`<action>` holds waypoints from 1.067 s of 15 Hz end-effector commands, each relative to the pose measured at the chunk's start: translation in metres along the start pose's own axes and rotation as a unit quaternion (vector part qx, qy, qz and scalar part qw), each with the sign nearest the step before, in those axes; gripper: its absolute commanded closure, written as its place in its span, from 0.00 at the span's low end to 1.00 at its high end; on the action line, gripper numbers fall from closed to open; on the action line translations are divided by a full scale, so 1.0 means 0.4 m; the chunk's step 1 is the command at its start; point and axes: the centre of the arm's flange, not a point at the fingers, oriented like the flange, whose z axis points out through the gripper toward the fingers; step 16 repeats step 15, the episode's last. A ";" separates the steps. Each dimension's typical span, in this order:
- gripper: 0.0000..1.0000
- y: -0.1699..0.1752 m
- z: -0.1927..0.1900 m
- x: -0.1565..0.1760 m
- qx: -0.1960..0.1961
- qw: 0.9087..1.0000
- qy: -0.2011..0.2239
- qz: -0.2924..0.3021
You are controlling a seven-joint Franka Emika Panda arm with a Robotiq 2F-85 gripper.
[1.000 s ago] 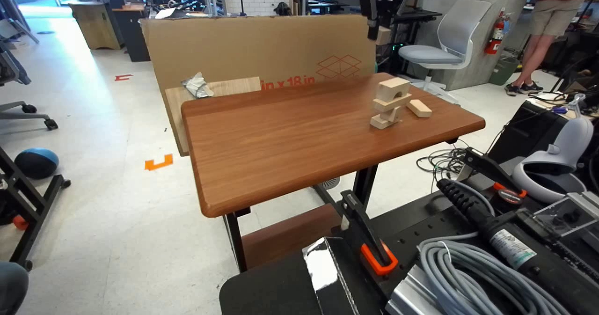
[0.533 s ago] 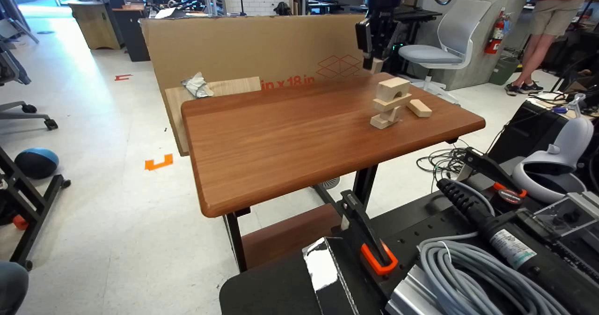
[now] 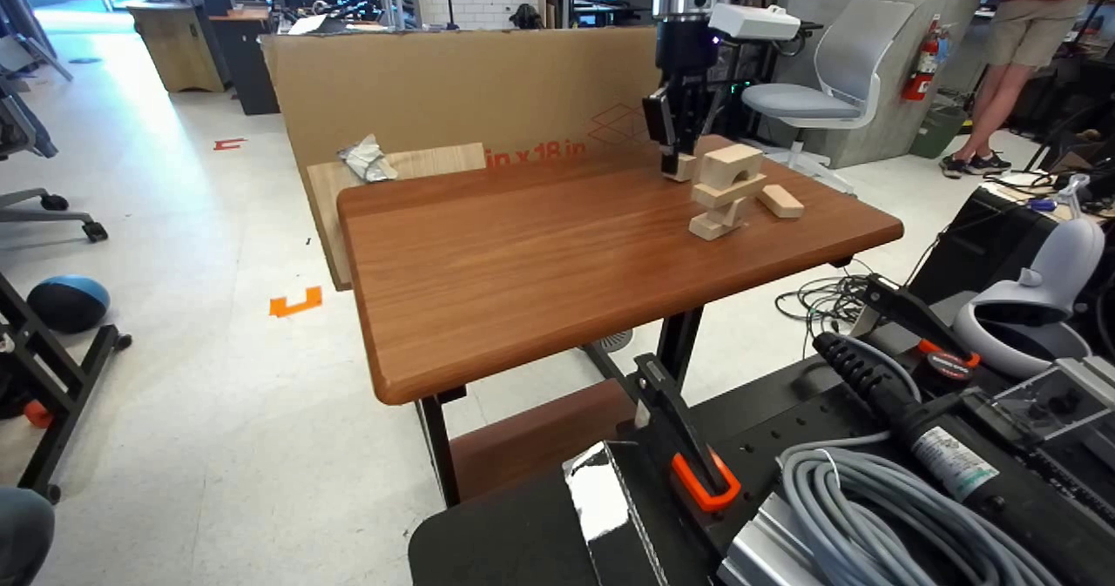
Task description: Pick up the square object and put it on the table
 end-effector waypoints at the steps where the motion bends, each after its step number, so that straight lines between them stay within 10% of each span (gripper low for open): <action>1: 0.35 0.018 -0.013 0.031 -0.013 1.000 -0.011 0.010; 6: 0.00 -0.042 -0.152 -0.054 -0.016 0.999 0.039 0.030; 16: 0.00 -0.066 -0.349 -0.114 -0.020 0.990 0.085 0.114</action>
